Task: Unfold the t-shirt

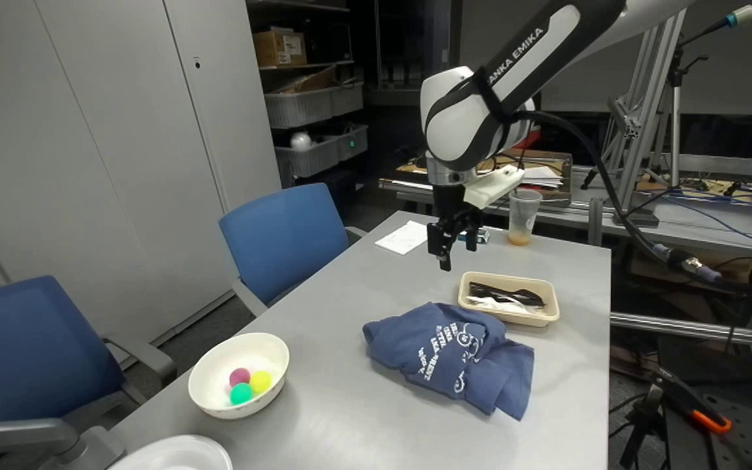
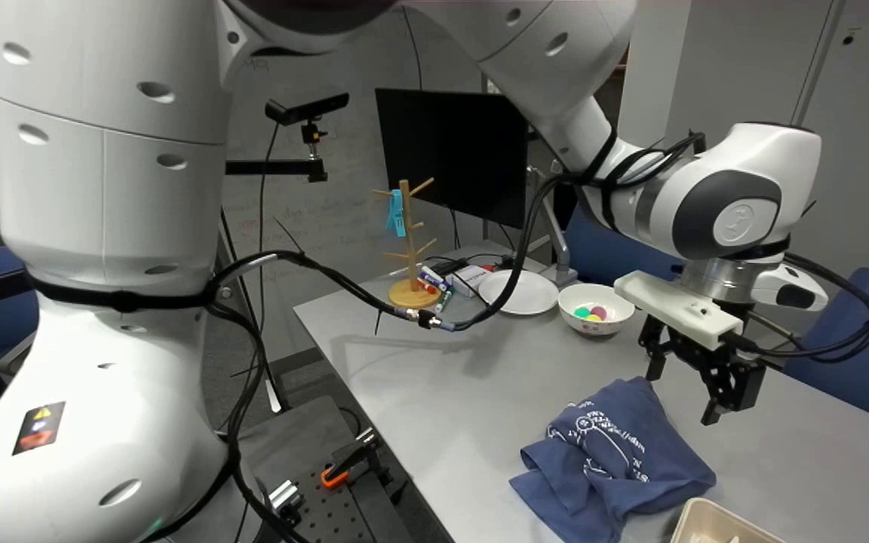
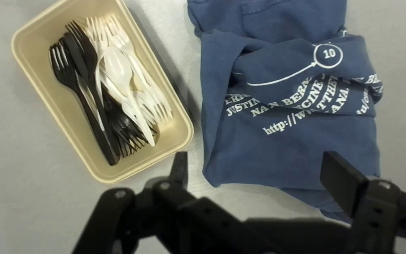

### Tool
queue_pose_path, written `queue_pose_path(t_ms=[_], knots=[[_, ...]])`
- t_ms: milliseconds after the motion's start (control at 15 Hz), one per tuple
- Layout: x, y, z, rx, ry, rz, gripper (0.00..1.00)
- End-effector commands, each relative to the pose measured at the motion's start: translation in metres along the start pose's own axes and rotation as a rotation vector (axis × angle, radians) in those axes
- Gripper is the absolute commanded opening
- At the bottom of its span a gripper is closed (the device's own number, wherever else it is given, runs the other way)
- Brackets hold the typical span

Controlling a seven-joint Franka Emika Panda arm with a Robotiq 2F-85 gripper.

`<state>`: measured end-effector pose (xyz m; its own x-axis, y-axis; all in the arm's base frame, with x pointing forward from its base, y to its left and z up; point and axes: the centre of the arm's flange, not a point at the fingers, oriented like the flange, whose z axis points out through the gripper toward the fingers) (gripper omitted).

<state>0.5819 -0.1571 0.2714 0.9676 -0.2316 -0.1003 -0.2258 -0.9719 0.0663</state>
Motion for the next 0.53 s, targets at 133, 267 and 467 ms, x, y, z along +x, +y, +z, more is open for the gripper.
queue_pose_path(t_ms=[133,267,467], knots=[[0.015,0.004,0.016,-0.02,-0.001,-0.001,1.0],[0.019,0.004,0.018,-0.021,0.007,0.0,1.0],[0.023,0.004,0.02,-0.023,0.004,-0.014,1.0]])
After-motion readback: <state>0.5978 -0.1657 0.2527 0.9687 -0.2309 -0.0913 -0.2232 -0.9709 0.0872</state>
